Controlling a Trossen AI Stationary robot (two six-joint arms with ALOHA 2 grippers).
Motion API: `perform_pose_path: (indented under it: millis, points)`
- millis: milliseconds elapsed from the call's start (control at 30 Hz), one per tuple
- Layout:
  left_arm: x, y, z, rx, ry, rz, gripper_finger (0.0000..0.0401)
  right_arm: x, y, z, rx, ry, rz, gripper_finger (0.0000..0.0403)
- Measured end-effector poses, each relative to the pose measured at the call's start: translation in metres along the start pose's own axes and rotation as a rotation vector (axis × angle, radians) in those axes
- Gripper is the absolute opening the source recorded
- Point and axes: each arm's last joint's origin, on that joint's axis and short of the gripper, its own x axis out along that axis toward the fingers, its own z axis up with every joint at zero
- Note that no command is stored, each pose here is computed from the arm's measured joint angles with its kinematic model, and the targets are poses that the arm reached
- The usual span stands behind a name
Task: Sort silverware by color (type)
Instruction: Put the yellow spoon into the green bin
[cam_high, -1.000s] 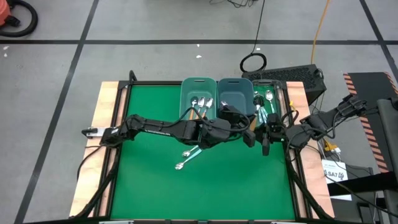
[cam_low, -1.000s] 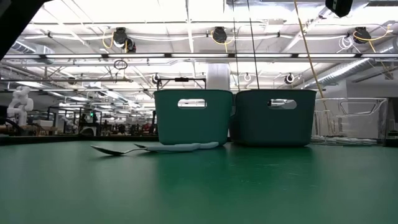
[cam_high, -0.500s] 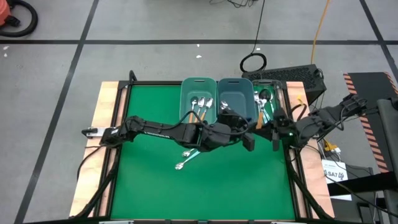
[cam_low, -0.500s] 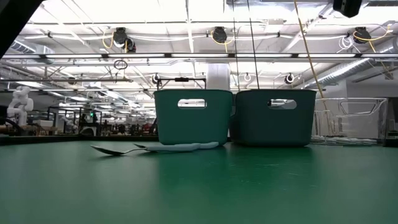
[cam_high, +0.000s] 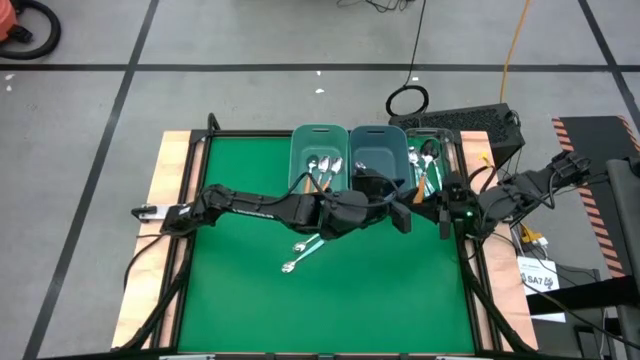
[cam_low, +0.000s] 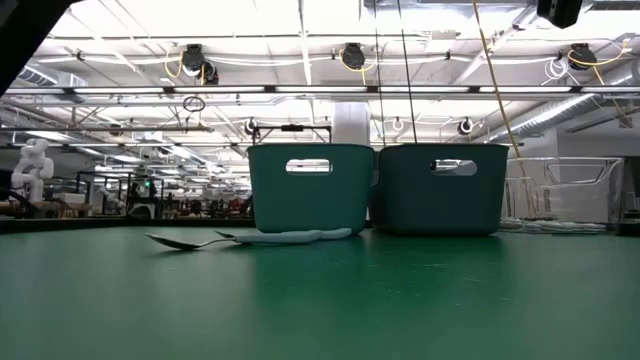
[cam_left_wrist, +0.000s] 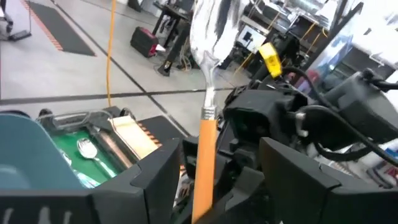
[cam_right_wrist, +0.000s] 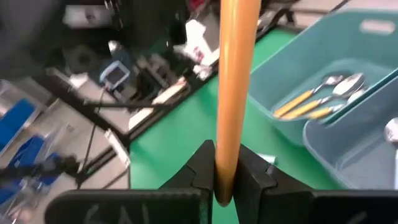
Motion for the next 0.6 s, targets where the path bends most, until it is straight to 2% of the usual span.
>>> perform_pose_path:
  millis: [233,400,500,600]
  points:
    - [0.001,0.019,0.032,0.039,0.103,-0.029,0.0224,0.003,0.001,0.002,0.02,-0.062,-0.04,0.0023]
    - [0.0,0.024,0.048,0.086,0.169,-0.121,0.0229,0.006,0.002,0.001,0.027,-0.078,-0.068,0.0023]
    - [0.003,0.03,0.047,0.105,0.208,-0.126,0.0256,0.008,0.003,0.0,0.024,-0.077,-0.076,0.0023]
    - [0.005,0.035,0.046,0.122,0.227,-0.105,0.0299,0.01,0.004,-0.001,0.02,-0.084,-0.094,0.0023]
